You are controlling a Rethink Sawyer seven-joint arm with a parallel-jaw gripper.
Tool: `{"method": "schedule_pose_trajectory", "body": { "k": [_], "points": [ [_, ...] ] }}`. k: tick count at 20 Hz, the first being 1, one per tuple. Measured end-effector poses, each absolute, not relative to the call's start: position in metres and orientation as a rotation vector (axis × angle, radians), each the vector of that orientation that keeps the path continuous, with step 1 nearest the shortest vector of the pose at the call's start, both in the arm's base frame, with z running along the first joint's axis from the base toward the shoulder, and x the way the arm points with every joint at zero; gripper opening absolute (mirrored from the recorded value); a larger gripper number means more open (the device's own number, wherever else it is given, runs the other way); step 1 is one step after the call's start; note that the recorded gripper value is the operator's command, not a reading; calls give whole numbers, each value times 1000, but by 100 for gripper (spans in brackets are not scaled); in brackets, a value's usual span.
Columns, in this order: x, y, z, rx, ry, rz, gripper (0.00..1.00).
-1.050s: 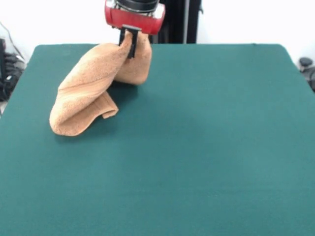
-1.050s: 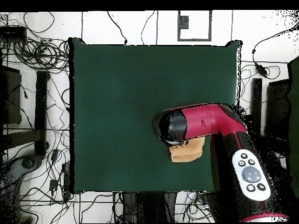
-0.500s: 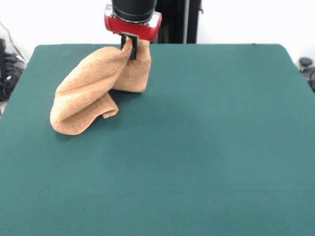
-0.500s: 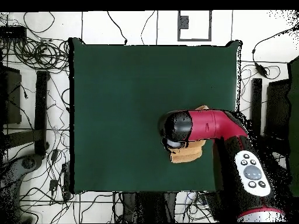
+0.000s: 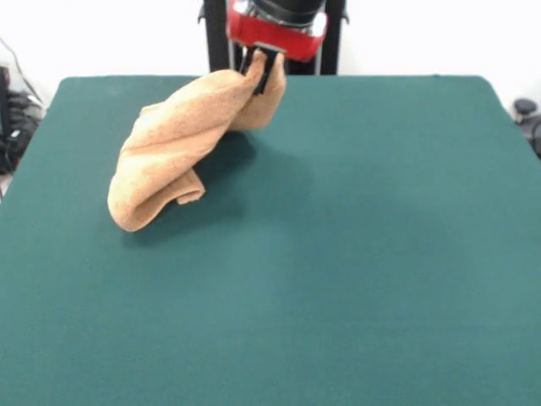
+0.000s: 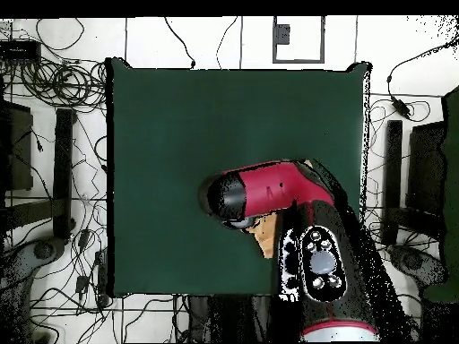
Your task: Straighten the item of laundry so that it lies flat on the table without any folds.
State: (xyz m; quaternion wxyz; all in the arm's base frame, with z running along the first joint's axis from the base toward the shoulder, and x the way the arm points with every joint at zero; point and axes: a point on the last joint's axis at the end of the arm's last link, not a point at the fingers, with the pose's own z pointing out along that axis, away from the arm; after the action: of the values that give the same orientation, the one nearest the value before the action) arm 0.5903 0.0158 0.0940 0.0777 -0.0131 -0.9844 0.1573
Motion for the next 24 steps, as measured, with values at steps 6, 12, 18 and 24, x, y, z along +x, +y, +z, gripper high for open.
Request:
{"method": "schedule_pose_trajectory", "body": {
  "k": [6, 12, 18, 24],
  "points": [
    [595, 29, 114, 34, -2980, 584, 0],
    [598, 16, 122, 5, -2983, 635, 0],
    [597, -6, 129, -45, -2973, 686, 0],
    [596, -8, 133, -46, -2968, 727, 0]
  ]
}}
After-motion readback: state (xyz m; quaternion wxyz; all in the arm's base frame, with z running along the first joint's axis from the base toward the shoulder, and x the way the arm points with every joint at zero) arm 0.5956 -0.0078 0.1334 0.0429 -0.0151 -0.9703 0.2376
